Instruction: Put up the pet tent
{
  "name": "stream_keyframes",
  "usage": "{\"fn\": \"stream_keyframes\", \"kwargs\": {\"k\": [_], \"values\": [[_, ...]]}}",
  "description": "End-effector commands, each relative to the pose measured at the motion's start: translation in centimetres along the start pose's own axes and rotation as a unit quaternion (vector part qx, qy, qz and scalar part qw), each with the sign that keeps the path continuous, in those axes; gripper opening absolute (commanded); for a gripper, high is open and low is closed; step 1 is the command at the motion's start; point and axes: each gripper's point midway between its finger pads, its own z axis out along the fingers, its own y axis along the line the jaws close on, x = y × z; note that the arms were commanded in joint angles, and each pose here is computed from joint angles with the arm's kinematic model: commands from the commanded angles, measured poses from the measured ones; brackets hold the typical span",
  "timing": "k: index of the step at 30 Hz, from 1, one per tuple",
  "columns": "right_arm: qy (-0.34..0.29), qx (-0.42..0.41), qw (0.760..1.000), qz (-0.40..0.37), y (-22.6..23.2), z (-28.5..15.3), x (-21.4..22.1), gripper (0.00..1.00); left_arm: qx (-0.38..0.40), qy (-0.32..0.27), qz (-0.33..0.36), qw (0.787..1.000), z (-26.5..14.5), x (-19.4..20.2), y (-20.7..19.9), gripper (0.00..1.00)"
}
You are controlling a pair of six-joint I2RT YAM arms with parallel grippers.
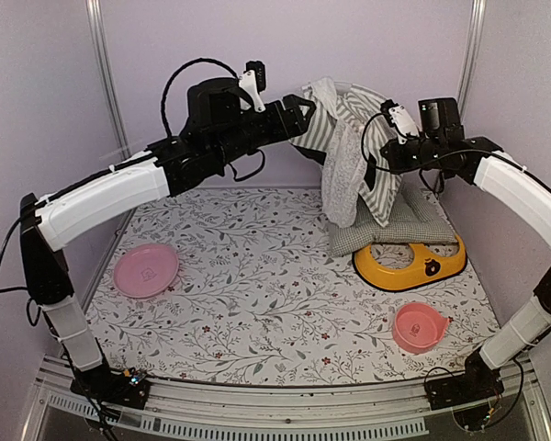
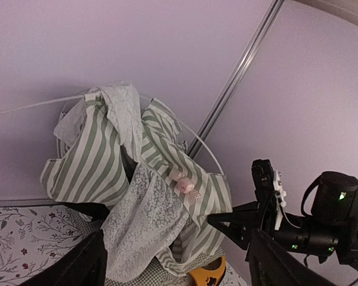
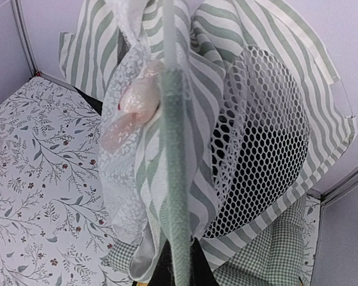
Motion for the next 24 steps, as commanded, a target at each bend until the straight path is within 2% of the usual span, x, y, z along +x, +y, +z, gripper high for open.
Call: {"fn": "stream_keyframes", "kwargs": {"k": [1, 4, 8, 11, 14, 17, 24], "values": [[-0.085, -0.023, 0.995, -0.054, -1.0, 0.1, -3.3, 0.0, 0.053, 0.008, 0.022, 0.998, -4.4, -3.0, -3.1, 0.84], [-0.08, -0.025, 0.995, -0.06, -2.6, 0.7, -2.6, 0.0, 0.057, 0.017, 0.038, 0.998, -6.9, -4.1, -3.3, 0.84], [-0.08, -0.026, 0.994, -0.071, -3.8, 0.9, -2.4, 0.0, 0.059, 0.001, 0.072, 0.996, -11.3, -7.6, -3.9, 0.81], [-0.086, -0.023, 0.993, -0.083, -3.9, 0.7, -3.0, 0.0, 0.027, -0.013, 0.108, 0.994, -14.0, -10.9, -3.3, 0.77], [-0.091, -0.02, 0.991, -0.098, -4.1, 0.5, -3.4, 0.0, -0.027, -0.001, 0.148, 0.989, -16.0, -12.8, -0.9, 0.75], [-0.092, -0.02, 0.99, -0.109, -4.1, 0.6, -3.5, 0.0, -0.083, 0.044, 0.192, 0.977, -16.8, -12.6, 2.8, 0.75], [-0.086, -0.006, 0.988, -0.13, -4.7, 1.2, -3.6, 0.0, -0.108, 0.196, 0.239, 0.945, -16.8, -6.9, 7.7, 0.8]]}}
